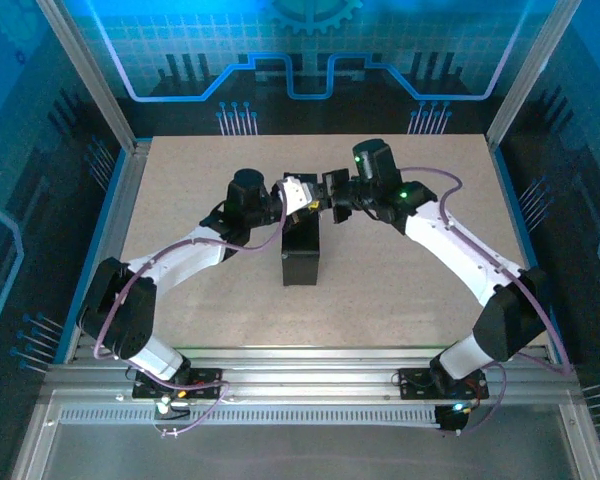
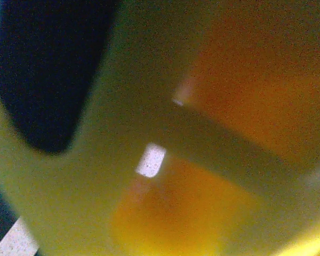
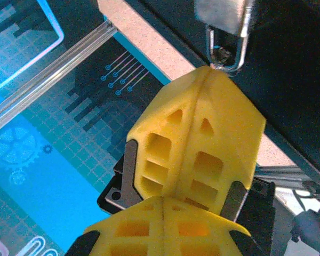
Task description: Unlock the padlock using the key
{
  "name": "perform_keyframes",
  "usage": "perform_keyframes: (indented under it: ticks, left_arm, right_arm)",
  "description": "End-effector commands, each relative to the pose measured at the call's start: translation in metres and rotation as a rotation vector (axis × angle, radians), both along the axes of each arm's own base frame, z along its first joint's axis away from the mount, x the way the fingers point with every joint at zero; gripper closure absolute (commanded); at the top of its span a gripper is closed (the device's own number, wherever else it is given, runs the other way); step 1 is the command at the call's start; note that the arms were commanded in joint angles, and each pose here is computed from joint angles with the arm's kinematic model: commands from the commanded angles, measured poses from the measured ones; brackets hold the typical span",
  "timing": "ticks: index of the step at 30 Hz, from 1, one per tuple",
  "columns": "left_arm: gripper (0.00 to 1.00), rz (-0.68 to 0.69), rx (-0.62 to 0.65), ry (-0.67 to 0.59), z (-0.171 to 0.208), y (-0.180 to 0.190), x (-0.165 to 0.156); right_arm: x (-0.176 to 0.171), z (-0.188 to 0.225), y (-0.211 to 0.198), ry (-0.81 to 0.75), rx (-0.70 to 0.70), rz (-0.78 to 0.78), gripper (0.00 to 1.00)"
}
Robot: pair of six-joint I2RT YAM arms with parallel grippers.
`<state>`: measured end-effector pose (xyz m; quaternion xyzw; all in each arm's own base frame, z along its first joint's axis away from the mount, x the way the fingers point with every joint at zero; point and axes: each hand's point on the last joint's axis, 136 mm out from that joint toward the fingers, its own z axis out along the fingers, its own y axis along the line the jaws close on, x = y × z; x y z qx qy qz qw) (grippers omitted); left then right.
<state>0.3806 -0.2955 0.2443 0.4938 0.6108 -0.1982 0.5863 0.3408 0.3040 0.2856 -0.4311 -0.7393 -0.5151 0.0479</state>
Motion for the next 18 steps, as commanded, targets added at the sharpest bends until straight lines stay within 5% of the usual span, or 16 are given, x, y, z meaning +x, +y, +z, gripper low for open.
perform_keyframes:
  ticks: [1, 6, 12, 15, 18]
  left_arm:
    - [1.0, -0.051, -0.045, 0.034, -0.002, -0.017, -0.005]
    - [1.0, -0.016, -0.073, 0.069, 0.001, -0.002, 0.001]
    - [0.82, 0.012, -0.08, 0.101, 0.011, 0.02, 0.001]
    - [0.72, 0.002, -0.072, 0.147, 0.009, 0.028, -0.004]
    - [0.68, 0.05, -0.086, 0.248, 0.008, 0.039, -0.001]
  right_arm:
    - [-0.019, 0.024, 0.013, -0.064, 0.054, 0.138, 1.0]
    - [-0.006, 0.004, -0.035, -0.065, -0.018, 0.042, 1.0]
    - [0.022, -0.017, -0.085, -0.171, -0.128, 0.031, 0.74]
    - [0.047, -0.012, -0.1, -0.383, -0.202, 0.127, 0.63]
    - [0.06, 0.006, -0.089, -0.727, -0.233, 0.42, 0.58]
